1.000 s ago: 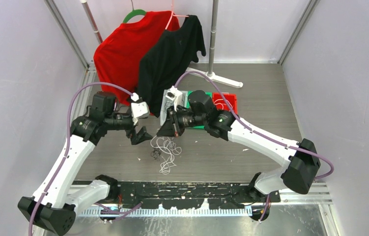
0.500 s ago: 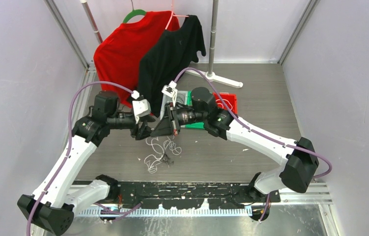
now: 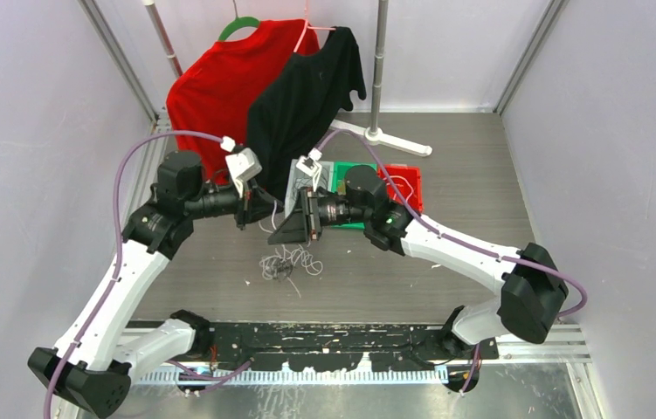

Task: Untangle the cables
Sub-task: Untie the cable.

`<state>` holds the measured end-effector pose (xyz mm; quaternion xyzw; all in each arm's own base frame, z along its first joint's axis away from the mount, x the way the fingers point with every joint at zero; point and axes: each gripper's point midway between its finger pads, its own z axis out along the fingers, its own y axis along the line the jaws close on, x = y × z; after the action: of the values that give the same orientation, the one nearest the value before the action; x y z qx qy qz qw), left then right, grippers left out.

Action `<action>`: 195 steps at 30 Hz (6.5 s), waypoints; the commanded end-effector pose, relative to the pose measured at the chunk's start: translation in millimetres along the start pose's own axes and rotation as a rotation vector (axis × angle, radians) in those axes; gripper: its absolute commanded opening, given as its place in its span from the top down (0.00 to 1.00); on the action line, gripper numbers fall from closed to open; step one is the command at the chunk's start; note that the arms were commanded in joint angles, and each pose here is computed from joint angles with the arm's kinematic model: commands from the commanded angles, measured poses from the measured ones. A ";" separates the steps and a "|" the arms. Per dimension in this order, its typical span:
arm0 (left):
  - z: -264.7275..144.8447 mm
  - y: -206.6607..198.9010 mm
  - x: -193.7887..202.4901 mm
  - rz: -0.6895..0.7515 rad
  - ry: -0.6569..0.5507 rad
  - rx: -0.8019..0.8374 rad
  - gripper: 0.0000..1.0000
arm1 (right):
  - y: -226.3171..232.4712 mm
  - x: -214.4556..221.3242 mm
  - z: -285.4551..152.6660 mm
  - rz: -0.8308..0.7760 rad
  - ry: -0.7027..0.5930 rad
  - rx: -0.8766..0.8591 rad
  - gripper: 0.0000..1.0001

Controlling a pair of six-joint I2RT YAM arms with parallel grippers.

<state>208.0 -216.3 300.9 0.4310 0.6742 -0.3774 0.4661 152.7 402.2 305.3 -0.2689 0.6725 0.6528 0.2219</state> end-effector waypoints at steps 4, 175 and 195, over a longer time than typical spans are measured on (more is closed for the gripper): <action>-7.9 16.7 -79.0 -0.086 -0.210 -0.128 1.00 | 12.4 -31.6 -6.1 -0.042 -0.196 -0.024 0.52; -86.1 -90.8 -281.9 0.362 -0.504 0.091 1.00 | -178.5 46.0 29.5 -0.099 -0.121 0.585 0.51; -65.2 -72.9 -223.0 0.341 -0.384 0.058 1.00 | -77.3 -1.7 -47.6 -0.427 -0.270 0.482 0.31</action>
<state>171.3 -239.3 530.9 0.4634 0.5017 -0.4052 0.6078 220.8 361.4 233.0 -0.1988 0.7426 0.4359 0.4680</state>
